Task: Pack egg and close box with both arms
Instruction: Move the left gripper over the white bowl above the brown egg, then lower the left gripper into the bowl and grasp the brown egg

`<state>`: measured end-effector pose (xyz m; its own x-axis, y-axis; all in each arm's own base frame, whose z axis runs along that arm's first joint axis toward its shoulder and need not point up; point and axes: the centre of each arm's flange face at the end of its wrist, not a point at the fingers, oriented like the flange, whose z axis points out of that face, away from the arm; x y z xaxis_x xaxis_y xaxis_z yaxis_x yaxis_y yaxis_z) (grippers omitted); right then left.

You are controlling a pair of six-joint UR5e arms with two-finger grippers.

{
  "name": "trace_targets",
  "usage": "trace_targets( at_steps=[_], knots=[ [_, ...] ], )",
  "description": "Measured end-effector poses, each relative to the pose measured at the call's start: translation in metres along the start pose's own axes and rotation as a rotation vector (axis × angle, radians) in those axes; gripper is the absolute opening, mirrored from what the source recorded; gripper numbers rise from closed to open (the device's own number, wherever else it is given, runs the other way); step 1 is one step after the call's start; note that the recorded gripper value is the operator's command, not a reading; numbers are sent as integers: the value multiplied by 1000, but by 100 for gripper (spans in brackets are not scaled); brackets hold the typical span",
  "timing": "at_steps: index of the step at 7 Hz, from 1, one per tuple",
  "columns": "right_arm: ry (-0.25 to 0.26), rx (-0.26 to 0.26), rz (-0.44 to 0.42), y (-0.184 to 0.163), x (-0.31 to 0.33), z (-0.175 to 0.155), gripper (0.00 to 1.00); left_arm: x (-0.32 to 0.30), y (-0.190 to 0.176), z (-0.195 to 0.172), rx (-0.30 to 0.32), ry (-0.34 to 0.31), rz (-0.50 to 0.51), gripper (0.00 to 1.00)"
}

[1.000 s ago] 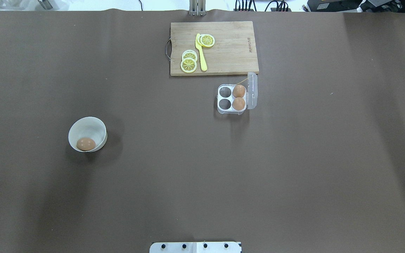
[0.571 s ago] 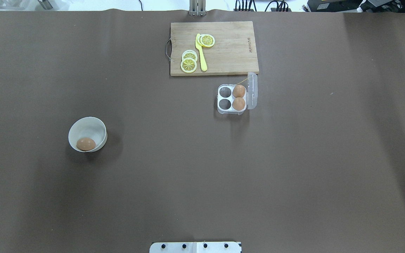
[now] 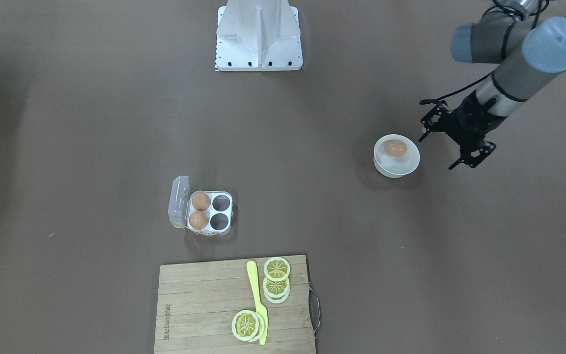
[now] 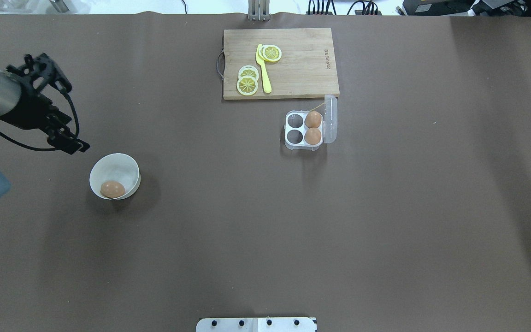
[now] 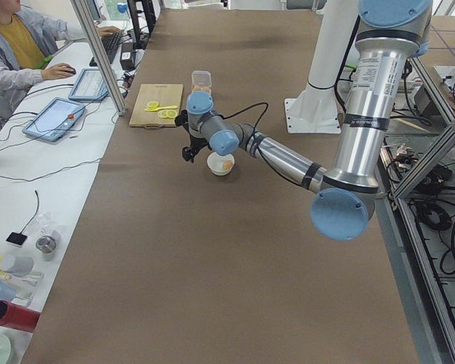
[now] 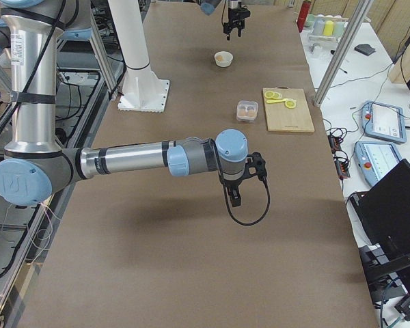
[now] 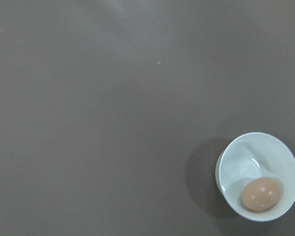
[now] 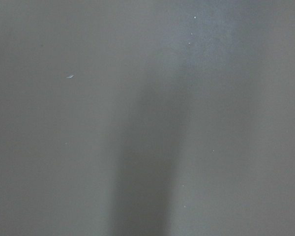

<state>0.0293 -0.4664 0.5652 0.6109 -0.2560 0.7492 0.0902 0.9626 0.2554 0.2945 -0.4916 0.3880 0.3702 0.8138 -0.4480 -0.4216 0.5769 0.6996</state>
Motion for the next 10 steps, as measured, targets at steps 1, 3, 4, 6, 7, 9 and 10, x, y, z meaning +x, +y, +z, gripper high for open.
trace_targets(
  at_steps=[1,3,4,6,7,9,10],
  knots=[
    [1,0,-3,0,-1,0,100,9,-4,16,-18,2,95,91],
    [-2,0,-2,0,-1,1,100,6,7,36,-64,-64,268,88],
    [-3,0,-2,0,-1,1,100,9,12,46,-84,-72,313,89],
    [-3,-2,0,1,-1,1,100,29,13,67,-106,-46,354,88],
    [-3,-3,2,2,0,2,100,37,13,72,-109,-33,363,84],
    [-4,-6,5,3,1,3,100,44,14,78,-116,-19,370,82],
    [-4,-6,6,3,2,3,100,47,14,82,-120,-12,368,82]
  ],
)
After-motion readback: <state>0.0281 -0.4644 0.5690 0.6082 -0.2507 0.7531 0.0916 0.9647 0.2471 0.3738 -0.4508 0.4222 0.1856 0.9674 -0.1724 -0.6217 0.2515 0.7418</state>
